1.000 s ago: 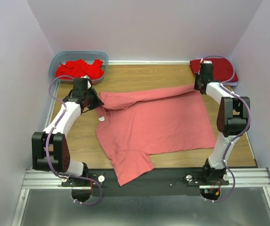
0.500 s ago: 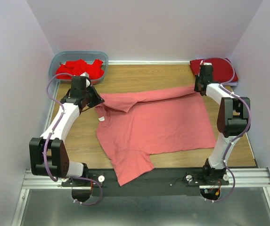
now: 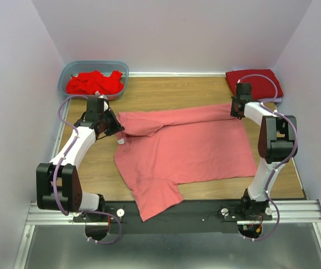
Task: Fold and stack the t-shirts
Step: Fold the tshirt
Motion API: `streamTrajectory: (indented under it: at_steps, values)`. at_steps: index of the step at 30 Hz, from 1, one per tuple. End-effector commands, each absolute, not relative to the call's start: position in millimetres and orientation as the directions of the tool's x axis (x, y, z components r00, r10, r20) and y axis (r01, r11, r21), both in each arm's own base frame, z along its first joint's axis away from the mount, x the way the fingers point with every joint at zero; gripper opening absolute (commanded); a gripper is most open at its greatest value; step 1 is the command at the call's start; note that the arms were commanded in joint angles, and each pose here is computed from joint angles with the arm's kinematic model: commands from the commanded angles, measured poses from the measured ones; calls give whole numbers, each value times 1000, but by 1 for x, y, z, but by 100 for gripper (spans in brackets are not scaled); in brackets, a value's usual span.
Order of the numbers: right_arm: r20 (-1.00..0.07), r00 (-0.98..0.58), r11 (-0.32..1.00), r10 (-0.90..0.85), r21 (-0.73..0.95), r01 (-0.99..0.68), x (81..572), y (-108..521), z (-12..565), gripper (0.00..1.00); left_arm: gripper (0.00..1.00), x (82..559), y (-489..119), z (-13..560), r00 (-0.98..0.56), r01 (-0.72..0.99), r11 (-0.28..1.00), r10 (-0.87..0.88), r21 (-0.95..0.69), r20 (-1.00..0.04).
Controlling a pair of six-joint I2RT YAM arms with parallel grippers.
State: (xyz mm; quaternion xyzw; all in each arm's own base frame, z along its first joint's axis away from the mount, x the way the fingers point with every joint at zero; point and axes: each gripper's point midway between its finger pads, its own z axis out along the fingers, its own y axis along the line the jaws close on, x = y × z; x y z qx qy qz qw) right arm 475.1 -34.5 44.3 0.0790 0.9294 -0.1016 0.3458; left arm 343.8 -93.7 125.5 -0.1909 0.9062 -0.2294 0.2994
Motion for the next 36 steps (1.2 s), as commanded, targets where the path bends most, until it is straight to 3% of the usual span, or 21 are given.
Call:
streamTrajectory:
  at_steps: [1, 10, 18, 21, 25, 28, 32, 36]
  values:
    - [-641, -762, 945, 94, -184, 271, 470, -49, 48, 5, 0, 342, -96, 126, -756, -183, 823, -468, -538, -458]
    - [-631, -770, 942, 98, -191, 276, 472, -50, 48, 11, 0, 340, -95, 131, -753, -173, 827, -461, -535, -470]
    - [-646, -750, 944, 141, -140, 297, 467, -45, 72, 54, 0, 341, -99, 122, -769, -161, 824, -450, -543, -454]
    - [-646, -749, 935, 150, -155, 320, 457, -44, 84, 60, 0, 342, -103, 118, -779, -151, 824, -439, -546, -447]
    - [-625, -765, 938, 156, -149, 313, 445, -39, 88, 61, 0, 345, -110, 116, -791, -133, 830, -418, -541, -447]
    - [-624, -771, 983, 126, -26, 182, 442, 7, 96, 61, 0, 348, -112, 117, -789, -126, 830, -416, -544, -452]
    - [-670, -741, 961, -38, 178, -210, 432, 130, 113, 61, 0, 359, -111, 115, -785, -124, 837, -411, -533, -463]
    - [-734, -647, 860, -208, 178, -479, 410, 226, 115, 61, 0, 377, -107, 112, -781, -123, 855, -396, -503, -483]
